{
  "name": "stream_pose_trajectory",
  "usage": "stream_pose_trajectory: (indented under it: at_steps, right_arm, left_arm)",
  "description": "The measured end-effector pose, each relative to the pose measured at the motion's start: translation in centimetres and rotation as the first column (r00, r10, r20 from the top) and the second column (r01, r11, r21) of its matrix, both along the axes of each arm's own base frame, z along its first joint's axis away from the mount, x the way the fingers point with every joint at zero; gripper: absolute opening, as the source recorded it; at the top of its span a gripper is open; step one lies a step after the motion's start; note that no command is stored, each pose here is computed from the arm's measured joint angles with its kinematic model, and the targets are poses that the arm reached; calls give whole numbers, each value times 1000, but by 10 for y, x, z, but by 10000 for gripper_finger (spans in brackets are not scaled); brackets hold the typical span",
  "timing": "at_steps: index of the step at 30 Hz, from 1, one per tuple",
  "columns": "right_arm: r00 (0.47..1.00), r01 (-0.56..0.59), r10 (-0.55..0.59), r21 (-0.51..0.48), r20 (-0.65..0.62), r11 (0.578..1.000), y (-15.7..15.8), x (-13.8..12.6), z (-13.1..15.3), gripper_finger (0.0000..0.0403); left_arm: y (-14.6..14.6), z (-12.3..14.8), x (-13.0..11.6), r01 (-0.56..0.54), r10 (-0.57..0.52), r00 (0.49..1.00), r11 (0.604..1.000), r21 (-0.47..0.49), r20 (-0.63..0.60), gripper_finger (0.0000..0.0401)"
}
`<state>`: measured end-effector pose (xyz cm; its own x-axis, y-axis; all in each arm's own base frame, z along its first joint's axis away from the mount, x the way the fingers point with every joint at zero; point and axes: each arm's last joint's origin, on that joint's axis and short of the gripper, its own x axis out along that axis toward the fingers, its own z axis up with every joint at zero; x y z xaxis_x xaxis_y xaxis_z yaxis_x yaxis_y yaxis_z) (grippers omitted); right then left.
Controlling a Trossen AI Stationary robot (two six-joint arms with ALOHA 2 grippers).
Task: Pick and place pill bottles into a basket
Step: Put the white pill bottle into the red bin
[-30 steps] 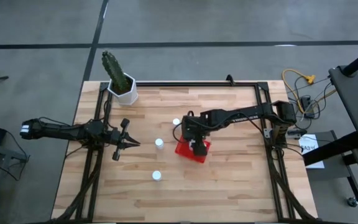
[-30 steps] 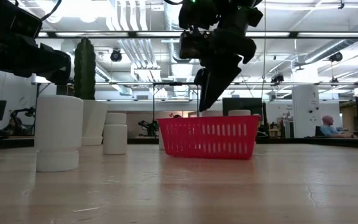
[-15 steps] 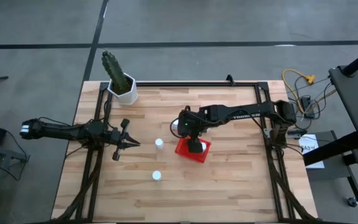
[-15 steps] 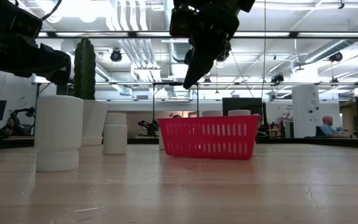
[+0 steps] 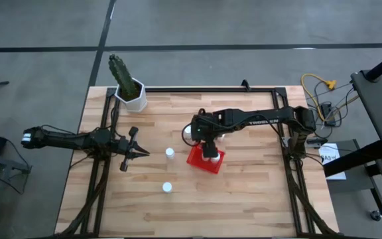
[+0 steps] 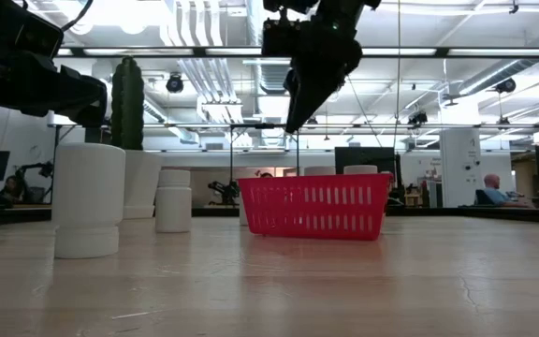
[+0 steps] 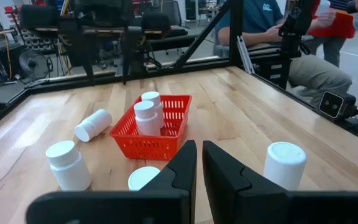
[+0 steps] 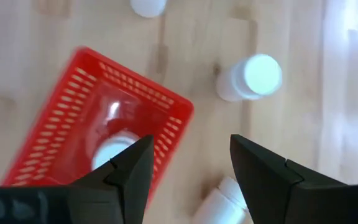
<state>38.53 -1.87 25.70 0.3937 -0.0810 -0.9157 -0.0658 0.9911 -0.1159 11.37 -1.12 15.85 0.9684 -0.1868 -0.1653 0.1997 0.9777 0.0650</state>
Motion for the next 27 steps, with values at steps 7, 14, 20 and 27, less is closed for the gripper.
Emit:
stream_pose_trajectory:
  at_steps: [7,14,20,27]
  right_arm:
    - [996,43,-49,-89,-71,995,-12,-7,-3,201]
    - [988,123,-130,-93,-77,988,-43,-11,-4,201]
    - [982,165,-171,-70,-77,984,-69,-16,-5,201]
    - [981,178,-178,-6,-73,984,-93,-23,-5,201]
  left_arm:
    - [0,0,0,0,0,1000,1000,0,0,10]
    - [0,0,0,0,0,1000,1000,0,0,10]
    - [0,0,0,0,0,1000,1000,0,0,10]
    - [0,0,0,0,0,1000,1000,0,0,10]
